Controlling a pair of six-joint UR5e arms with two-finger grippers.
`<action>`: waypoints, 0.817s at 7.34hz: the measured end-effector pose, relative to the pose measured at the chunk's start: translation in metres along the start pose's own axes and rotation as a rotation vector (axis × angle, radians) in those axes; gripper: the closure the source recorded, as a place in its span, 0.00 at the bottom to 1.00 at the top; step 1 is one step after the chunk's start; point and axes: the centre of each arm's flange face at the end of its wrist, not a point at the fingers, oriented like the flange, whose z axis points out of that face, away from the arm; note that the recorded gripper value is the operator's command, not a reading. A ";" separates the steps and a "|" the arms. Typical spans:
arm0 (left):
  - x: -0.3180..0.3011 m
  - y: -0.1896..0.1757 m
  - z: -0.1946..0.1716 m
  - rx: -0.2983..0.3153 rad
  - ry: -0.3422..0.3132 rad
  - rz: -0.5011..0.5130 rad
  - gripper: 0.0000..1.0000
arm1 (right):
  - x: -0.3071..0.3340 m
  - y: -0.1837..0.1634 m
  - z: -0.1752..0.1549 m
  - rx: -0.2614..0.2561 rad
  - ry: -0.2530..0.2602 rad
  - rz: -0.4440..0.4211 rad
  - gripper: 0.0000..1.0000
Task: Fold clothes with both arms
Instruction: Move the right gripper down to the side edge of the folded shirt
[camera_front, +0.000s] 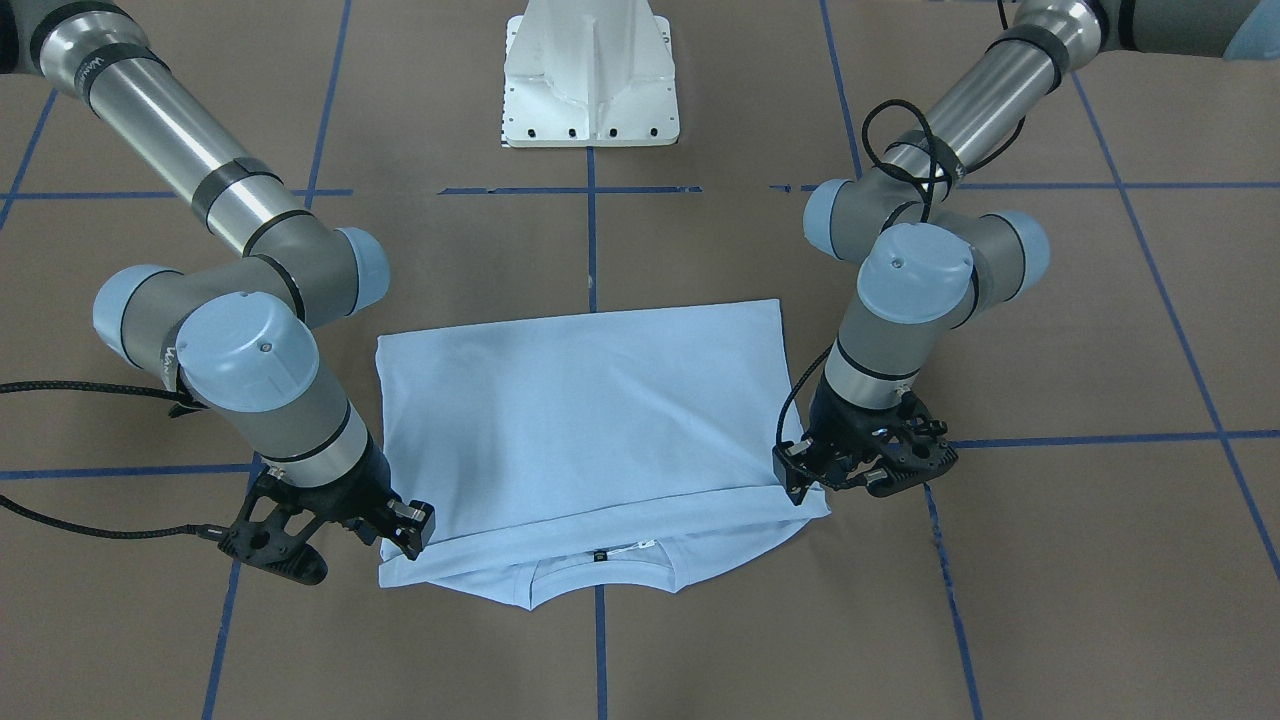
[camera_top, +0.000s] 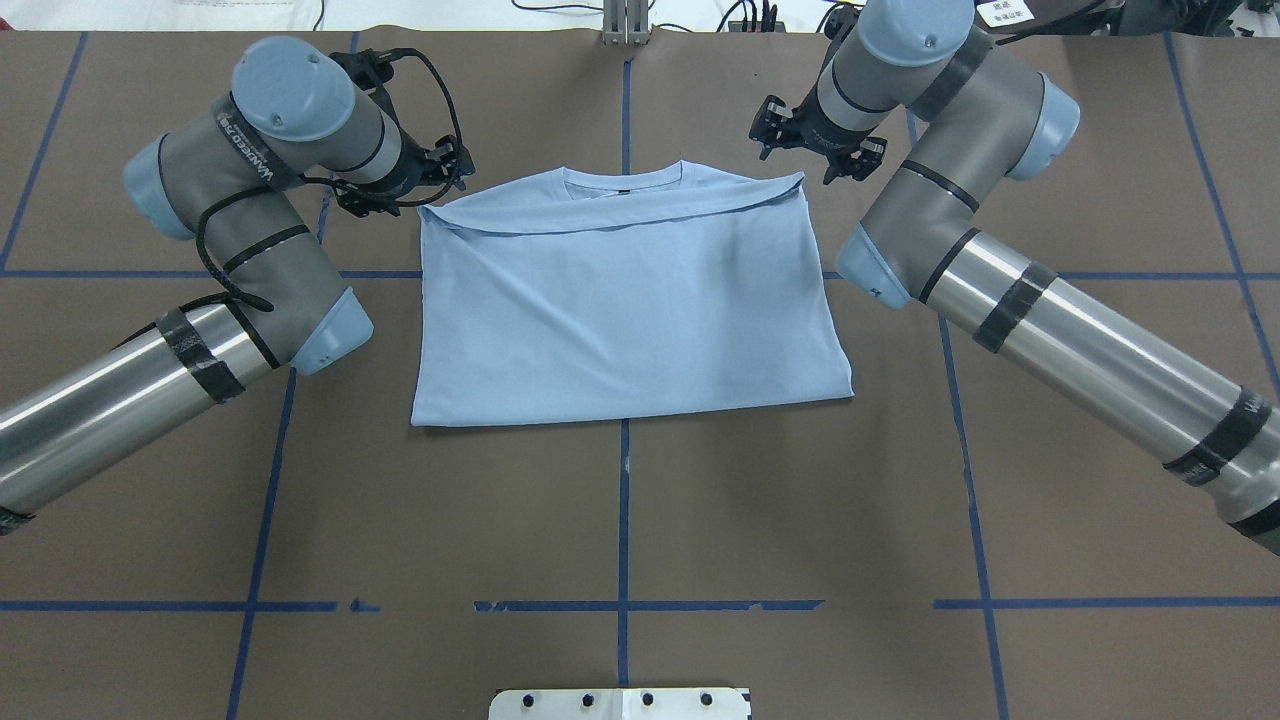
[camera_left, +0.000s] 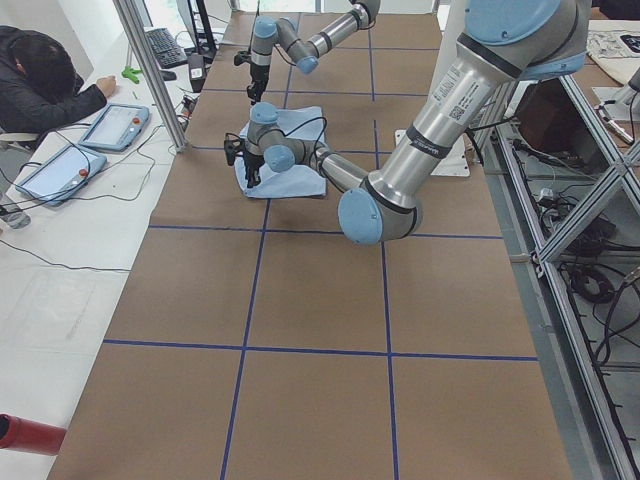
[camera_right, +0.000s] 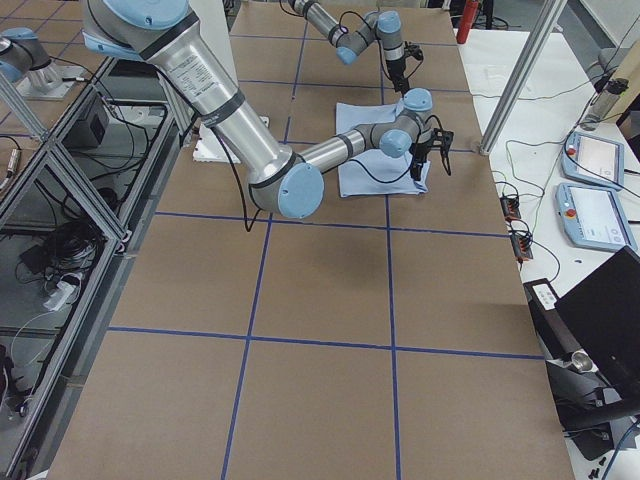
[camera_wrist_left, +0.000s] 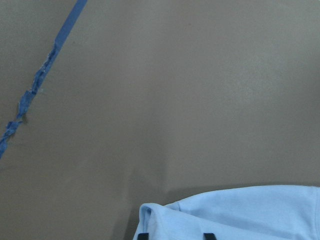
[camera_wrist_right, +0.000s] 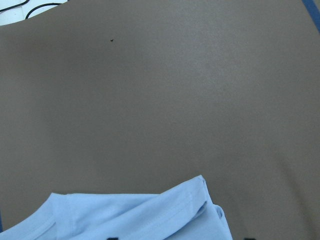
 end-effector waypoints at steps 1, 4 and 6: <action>0.002 0.000 -0.004 0.001 0.005 0.000 0.00 | 0.018 0.017 -0.011 -0.013 -0.021 -0.016 0.00; 0.008 0.002 -0.019 0.007 0.030 -0.003 0.00 | 0.075 0.109 -0.016 -0.062 -0.032 -0.079 0.02; 0.006 0.003 -0.019 0.007 0.031 -0.005 0.00 | 0.087 0.150 0.001 -0.069 -0.004 -0.111 0.12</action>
